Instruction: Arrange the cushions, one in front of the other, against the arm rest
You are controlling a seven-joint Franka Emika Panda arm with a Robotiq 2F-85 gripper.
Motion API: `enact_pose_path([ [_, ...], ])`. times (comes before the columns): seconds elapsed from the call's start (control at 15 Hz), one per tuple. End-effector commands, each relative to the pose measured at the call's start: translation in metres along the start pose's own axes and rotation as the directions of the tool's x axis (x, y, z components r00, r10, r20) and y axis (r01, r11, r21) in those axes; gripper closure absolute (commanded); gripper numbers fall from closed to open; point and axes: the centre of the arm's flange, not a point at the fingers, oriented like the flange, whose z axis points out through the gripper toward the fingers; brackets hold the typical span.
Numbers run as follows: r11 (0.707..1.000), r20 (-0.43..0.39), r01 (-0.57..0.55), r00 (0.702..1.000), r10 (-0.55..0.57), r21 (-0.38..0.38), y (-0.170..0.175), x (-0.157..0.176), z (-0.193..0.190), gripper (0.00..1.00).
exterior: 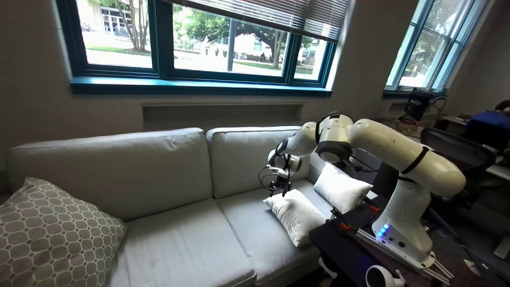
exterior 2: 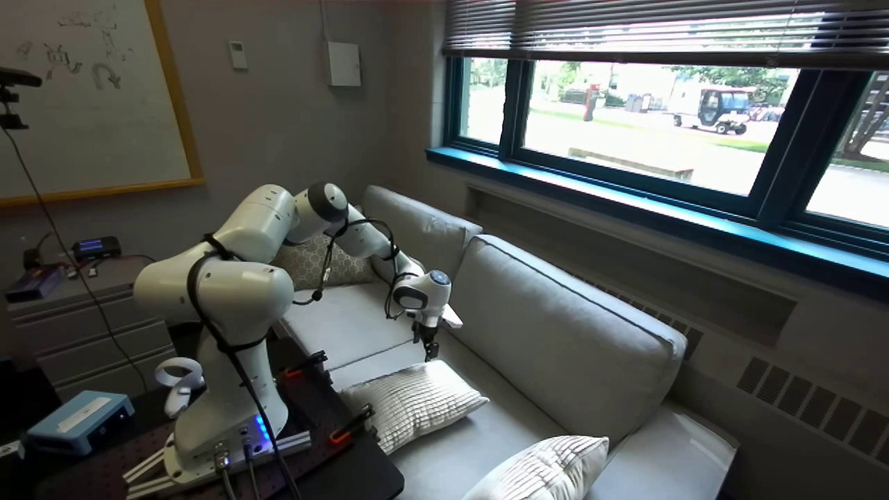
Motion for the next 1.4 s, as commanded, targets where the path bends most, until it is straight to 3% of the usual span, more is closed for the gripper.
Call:
enact_pose_path([
  [0.0, 0.994, 0.007, -0.070, 0.998, 0.070, 0.085, 0.025, -0.038, 0.066, 0.00],
  [0.27, 0.972, -0.063, -0.026, 0.997, 0.041, 0.233, 0.000, -0.011, 0.113, 0.03],
  [0.33, 0.962, -0.065, -0.019, 0.997, 0.038, 0.273, -0.008, -0.009, 0.116, 0.26],
  [0.4, 0.947, -0.057, -0.013, 0.998, 0.034, 0.322, -0.015, -0.009, 0.116, 0.27],
  [0.47, 0.935, -0.033, -0.014, 0.999, 0.027, 0.355, -0.019, -0.009, 0.108, 0.28],
  [0.8, 0.881, 0.144, -0.101, 0.989, 0.038, 0.463, -0.087, -0.012, 0.014, 0.65],
  [1.07, 0.813, 0.286, -0.220, 0.956, 0.070, 0.539, -0.161, 0.007, -0.054, 0.95],
  [1.2, 0.764, 0.343, -0.295, 0.934, 0.103, 0.574, -0.201, 0.026, -0.068, 1.00],
  [1.33, 0.706, 0.393, -0.374, 0.908, 0.146, 0.601, -0.237, 0.049, -0.073, 0.97],
])
